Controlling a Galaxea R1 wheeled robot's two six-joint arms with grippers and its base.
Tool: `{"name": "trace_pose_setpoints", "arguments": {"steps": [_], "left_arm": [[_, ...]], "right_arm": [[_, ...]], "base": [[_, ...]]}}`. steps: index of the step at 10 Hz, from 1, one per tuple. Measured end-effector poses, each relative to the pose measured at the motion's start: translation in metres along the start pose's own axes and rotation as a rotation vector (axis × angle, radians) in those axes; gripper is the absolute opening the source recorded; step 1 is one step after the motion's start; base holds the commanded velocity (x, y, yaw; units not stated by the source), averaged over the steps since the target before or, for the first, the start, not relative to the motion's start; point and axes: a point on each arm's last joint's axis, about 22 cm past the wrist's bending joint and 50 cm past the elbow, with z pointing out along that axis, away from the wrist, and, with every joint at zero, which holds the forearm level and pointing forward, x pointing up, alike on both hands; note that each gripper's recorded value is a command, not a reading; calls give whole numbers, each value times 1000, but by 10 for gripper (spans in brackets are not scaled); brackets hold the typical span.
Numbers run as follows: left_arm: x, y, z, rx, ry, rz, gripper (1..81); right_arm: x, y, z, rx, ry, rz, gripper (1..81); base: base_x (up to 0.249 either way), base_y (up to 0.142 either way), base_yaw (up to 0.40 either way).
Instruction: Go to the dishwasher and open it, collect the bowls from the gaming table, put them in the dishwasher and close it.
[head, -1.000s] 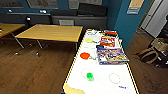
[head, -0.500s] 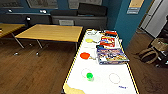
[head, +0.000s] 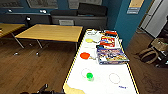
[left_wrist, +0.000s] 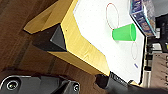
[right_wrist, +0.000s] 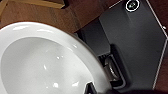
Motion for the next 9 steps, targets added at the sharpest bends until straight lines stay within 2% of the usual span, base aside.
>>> {"name": "trace_pose_setpoints", "arguments": {"steps": [1,2,3,5,7,8,9], "left_arm": [[10,9,-1,8,-5,-4,811],[22,22,1,4,-8,3,811],[35,34,8,-3,-3,13,811],[45,46,26,-2,-12,43,811],[62,43,43,35,-13,63,811],[75,46,48,51,-5,84,811],[87,58,50,53,2,112,811]], "right_arm": [[0,2,0,-7,-5,-1,10],[1,1,1,-8,-8,-3,10],[3,-1,2,-4,-6,-6,10],[6,-2,2,-4,-2,-9,10],[6,-2,2,-5,-4,-9,10],[8,-2,2,-4,-2,-10,10],[9,-3,2,-3,0,-11,10]], "base": [[0,0,0],[0,0,0],[0,0,0],[0,0,0],[0,0,0],[0,0,0],[0,0,0]]}}
